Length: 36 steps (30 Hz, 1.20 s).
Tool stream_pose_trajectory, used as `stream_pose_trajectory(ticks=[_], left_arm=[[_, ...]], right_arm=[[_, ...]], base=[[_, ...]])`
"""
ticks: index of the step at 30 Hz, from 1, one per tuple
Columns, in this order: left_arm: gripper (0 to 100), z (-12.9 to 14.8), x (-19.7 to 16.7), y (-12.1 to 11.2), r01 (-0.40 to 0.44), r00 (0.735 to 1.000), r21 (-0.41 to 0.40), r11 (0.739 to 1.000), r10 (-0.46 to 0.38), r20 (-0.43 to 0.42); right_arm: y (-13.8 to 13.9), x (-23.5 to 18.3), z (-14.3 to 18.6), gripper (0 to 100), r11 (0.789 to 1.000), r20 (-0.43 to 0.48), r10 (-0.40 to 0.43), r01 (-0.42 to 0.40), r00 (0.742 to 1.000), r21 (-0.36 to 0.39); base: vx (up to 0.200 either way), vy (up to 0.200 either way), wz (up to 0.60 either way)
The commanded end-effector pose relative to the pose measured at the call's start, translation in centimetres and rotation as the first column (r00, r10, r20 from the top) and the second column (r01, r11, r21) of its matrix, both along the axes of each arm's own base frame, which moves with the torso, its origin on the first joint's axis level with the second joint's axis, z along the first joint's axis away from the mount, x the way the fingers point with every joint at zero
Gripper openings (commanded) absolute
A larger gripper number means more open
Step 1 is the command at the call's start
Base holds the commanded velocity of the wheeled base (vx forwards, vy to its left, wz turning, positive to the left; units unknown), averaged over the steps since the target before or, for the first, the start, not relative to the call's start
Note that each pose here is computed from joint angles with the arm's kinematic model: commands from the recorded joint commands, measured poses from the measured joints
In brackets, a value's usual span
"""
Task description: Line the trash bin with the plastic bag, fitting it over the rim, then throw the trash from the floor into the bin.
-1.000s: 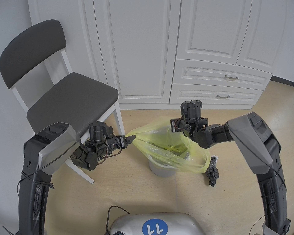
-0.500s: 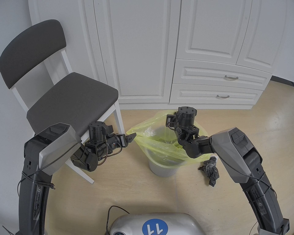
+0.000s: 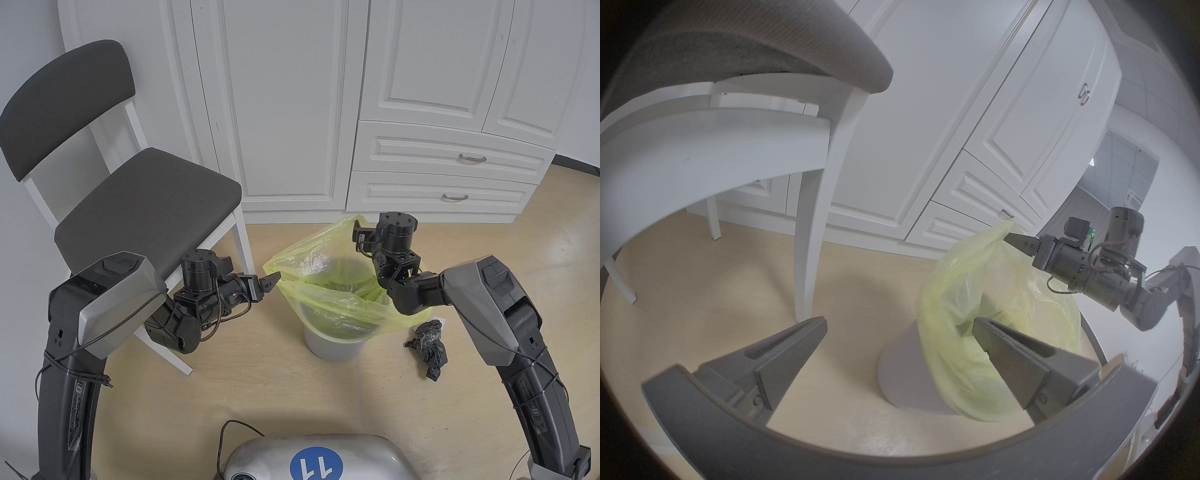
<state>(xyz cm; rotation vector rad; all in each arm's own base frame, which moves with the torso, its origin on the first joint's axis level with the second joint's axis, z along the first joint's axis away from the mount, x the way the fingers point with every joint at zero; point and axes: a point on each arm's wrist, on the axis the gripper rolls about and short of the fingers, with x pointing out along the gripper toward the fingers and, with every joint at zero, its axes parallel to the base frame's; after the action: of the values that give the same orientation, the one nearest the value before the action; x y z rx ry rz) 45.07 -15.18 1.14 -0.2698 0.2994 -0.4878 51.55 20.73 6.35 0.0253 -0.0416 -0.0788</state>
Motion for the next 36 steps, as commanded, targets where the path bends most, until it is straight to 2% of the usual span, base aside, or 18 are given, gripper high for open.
stream_pose_trajectory(ticks=[1, 4, 6, 7, 11, 16, 19, 21, 23, 25, 28, 30, 31, 32, 36], left_arm=[[100, 0.2, -0.2, -0.2, 0.004, 1.000, -0.004, 1.000, -0.004, 0.012], [100, 0.2, -0.1, -0.2, 0.006, 1.000, -0.005, 1.000, -0.006, 0.015], [100, 0.2, -0.1, -0.2, 0.006, 1.000, -0.005, 1.000, -0.006, 0.015], [100, 0.3, -0.2, -0.4, 0.004, 1.000, -0.006, 1.000, -0.004, 0.019], [100, 0.2, -0.2, -0.7, 0.011, 1.000, -0.009, 1.000, -0.010, 0.028], [100, 0.0, -0.3, -0.9, 0.012, 0.999, -0.013, 1.000, -0.012, 0.039], [100, 0.1, -0.2, -0.8, 0.011, 0.999, -0.014, 1.000, -0.010, 0.042], [100, 0.1, -0.2, -0.8, 0.011, 0.999, -0.014, 1.000, -0.010, 0.042], [100, 0.1, -0.2, -0.8, 0.010, 0.999, -0.016, 1.000, -0.010, 0.043], [100, 0.1, -0.2, -0.8, 0.011, 0.999, -0.016, 1.000, -0.010, 0.047], [100, 0.3, -0.3, -0.8, 0.011, 0.999, -0.017, 1.000, -0.010, 0.049], [100, 0.5, -0.3, -0.8, 0.011, 0.999, -0.017, 1.000, -0.010, 0.051], [100, 0.6, -0.5, -0.7, 0.011, 0.999, -0.015, 1.000, -0.010, 0.049], [100, 0.7, -0.6, -0.6, 0.008, 0.999, -0.015, 1.000, -0.007, 0.049], [100, 2.5, -1.4, -0.4, 0.012, 0.998, -0.013, 1.000, -0.012, 0.066]], right_arm=[[-2.2, 0.5, 2.3, 100, 0.999, 0.019, -0.043, 0.043, 0.999, -0.002], [-4.5, 1.0, 1.1, 100, 0.997, -0.051, -0.076, 0.076, 0.996, -0.003], [-5.0, 1.3, 0.3, 100, 0.996, -0.066, -0.084, 0.085, 0.994, 0.010], [-5.7, 1.8, -1.3, 100, 0.993, -0.081, -0.096, 0.101, 0.992, 0.066], [-6.1, 2.3, -4.1, 100, 0.978, -0.113, -0.100, 0.118, 0.989, 0.169], [-6.3, 2.4, -5.7, 100, 0.975, -0.138, -0.094, 0.119, 0.986, 0.187], [-6.3, 2.5, -6.4, 100, 0.977, -0.141, -0.062, 0.089, 0.988, 0.195], [-6.3, 2.5, -6.0, 100, 0.976, -0.129, -0.047, 0.074, 0.990, 0.207], [-6.2, 2.4, -4.4, 100, 0.962, -0.077, -0.037, 0.057, 0.996, 0.269], [-5.9, 2.3, -3.2, 100, 0.954, -0.054, -0.035, 0.050, 0.998, 0.295], [-4.9, 1.5, 1.5, 100, 0.947, -0.003, -0.016, 0.016, 1.000, 0.321], [-4.3, 0.5, 3.4, 100, 0.950, -0.028, 0.001, 0.008, 1.000, 0.312], [-3.8, -1.4, 4.5, 100, 0.966, -0.142, 0.017, 0.021, 0.990, 0.259], [-3.9, -2.4, 4.9, 100, 0.974, -0.200, 0.016, 0.030, 0.980, 0.226], [-4.6, -6.0, 6.5, 100, 0.989, -0.318, 0.028, 0.020, 0.948, 0.147]], base=[[0.000, 0.000, 0.00], [0.000, 0.000, 0.00], [0.000, 0.000, 0.00], [0.000, 0.000, 0.00], [0.000, 0.000, 0.00], [0.000, 0.000, 0.00], [0.000, 0.000, 0.00], [0.000, 0.000, 0.00], [0.000, 0.000, 0.00], [0.000, 0.000, 0.00], [0.000, 0.000, 0.00], [0.000, 0.000, 0.00], [0.000, 0.000, 0.00], [0.000, 0.000, 0.00], [0.000, 0.000, 0.00]])
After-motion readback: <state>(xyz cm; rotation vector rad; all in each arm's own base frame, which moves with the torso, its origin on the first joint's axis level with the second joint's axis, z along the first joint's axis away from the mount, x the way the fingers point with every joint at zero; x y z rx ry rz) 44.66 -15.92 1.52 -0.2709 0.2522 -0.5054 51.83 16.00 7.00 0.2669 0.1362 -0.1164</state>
